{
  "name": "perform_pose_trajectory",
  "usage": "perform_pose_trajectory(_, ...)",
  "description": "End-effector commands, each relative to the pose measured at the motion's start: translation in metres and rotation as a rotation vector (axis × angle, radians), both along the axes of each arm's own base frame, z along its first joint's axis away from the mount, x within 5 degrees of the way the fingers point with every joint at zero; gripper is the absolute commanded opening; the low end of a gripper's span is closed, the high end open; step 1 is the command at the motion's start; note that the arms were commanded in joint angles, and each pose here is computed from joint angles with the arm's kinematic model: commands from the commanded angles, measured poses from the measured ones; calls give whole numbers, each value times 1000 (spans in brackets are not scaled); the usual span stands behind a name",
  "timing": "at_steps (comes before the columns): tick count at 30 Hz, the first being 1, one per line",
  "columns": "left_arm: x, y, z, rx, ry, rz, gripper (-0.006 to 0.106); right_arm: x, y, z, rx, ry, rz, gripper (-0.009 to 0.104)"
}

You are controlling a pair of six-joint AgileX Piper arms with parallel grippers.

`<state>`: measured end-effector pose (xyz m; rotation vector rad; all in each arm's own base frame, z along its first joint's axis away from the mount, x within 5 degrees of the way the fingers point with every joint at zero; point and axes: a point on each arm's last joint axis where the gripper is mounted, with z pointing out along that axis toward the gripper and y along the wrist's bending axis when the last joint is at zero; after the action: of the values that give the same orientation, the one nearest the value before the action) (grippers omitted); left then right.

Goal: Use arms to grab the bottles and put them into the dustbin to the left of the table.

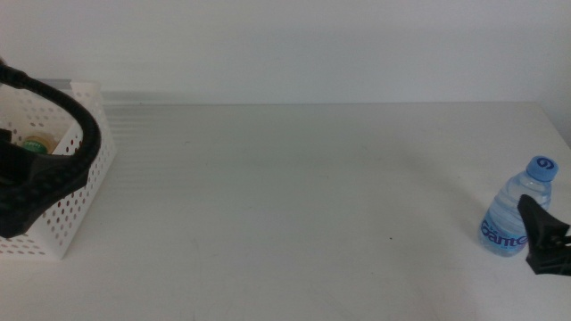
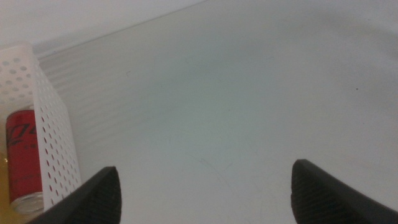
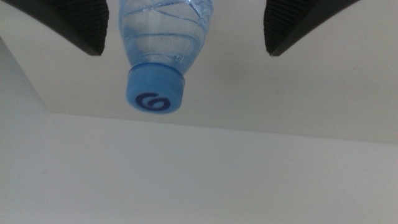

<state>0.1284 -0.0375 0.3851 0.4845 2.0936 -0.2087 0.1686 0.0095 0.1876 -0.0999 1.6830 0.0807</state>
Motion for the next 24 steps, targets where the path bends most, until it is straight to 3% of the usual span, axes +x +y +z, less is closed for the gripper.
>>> perform_pose_trajectory(1, 0, -2, 14, -51, -81, 6, 90, 11, 1, 10, -39, -136, 16, 66)
perform_pose_trajectory(4, 0, -2, 14, -51, -81, 6, 90, 22, 1, -4, -58, -105, 24, 69)
perform_pose_trajectory(13, 0, -2, 14, -51, -81, 6, 90, 59, -5, -35, -29, -72, -39, 82)
perform_pose_trajectory(24, 0, -2, 14, -51, -81, 6, 90, 89, -2, -35, -65, -117, 4, 82)
